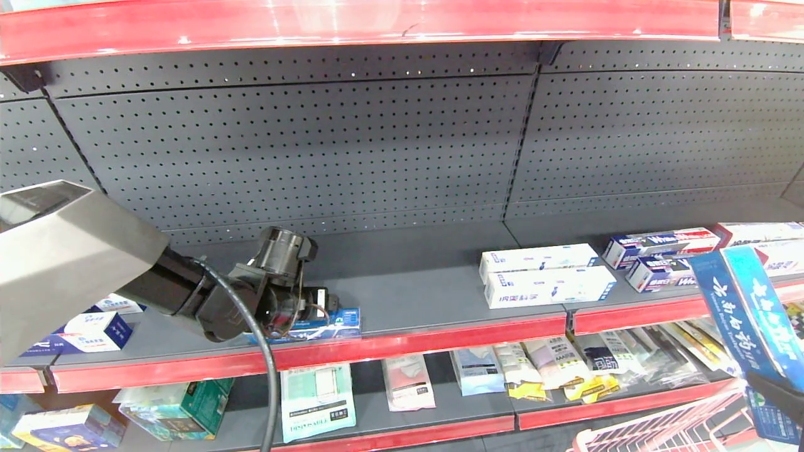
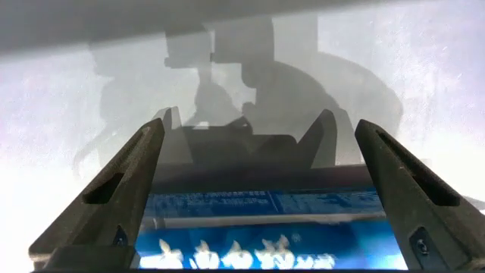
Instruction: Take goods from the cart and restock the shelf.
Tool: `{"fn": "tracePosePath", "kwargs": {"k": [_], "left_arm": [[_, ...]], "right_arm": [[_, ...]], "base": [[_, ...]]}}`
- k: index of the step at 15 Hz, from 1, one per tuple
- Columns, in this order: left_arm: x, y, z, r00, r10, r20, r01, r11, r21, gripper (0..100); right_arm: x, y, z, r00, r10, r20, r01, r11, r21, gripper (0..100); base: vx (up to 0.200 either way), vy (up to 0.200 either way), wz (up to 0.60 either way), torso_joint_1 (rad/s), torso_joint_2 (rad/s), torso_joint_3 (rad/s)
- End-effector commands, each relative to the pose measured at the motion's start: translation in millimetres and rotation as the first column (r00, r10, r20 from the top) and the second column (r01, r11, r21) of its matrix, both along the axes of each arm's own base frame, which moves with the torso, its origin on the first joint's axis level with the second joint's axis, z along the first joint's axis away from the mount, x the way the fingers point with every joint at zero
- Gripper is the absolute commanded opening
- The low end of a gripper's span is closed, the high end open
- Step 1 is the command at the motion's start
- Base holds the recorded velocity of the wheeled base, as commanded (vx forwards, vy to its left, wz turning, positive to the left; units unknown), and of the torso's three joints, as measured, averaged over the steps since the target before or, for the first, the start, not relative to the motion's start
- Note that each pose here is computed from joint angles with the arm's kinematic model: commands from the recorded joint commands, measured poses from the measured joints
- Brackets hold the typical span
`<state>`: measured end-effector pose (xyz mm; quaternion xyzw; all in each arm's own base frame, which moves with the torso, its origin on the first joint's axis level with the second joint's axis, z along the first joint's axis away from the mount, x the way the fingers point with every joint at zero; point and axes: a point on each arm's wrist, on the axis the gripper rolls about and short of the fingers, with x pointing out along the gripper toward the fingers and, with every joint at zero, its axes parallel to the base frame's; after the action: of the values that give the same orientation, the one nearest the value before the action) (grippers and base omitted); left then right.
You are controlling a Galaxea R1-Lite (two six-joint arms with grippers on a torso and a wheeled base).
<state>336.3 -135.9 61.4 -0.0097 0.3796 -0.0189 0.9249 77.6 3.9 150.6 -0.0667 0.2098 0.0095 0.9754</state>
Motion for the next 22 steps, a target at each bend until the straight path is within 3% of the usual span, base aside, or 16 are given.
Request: {"fn": "tracePosePath", "kwargs": {"k": [1, 9, 13, 20, 22], "left_arm": [[-1.6, 1.2, 2.6, 1.000, 0.007, 0.004, -0.007, 1.000, -0.008, 100], [1.1, 1.1, 4.5, 1.000, 0.007, 0.021, -0.006, 1.000, -0.025, 100], [-3.4, -5.7, 2.5, 0.999, -0.051, 0.006, 0.051, 0.998, -0.032, 100], [-2.5, -5.4, 2.4, 0.998, -0.067, 0.004, 0.067, 0.997, -0.043, 100], [-0.6, -5.9, 5.8, 0.997, -0.058, 0.049, 0.060, 0.997, -0.051, 100]], "right_arm": [[0.1, 0.0, -0.1, 1.000, 0.000, -0.001, 0.000, 1.000, -0.001, 0], [0.1, 0.0, -0.1, 1.000, 0.000, -0.001, 0.000, 1.000, -0.001, 0], [0.1, 0.0, -0.1, 1.000, -0.001, -0.001, 0.001, 1.000, -0.001, 0], [-0.1, 0.0, 0.0, 1.000, -0.001, 0.001, 0.001, 1.000, -0.001, 0], [-0.2, 0.0, -0.4, 1.000, -0.001, -0.001, 0.001, 1.000, -0.001, 0]], "base": [[0.000, 0.000, 0.00, 0.000, 0.00, 0.000], [0.000, 0.000, 0.00, 0.000, 0.00, 0.000], [0.000, 0.000, 0.00, 0.000, 0.00, 0.000], [0.000, 0.000, 0.00, 0.000, 0.00, 0.000], [0.000, 0.000, 0.00, 0.000, 0.00, 0.000]]}}
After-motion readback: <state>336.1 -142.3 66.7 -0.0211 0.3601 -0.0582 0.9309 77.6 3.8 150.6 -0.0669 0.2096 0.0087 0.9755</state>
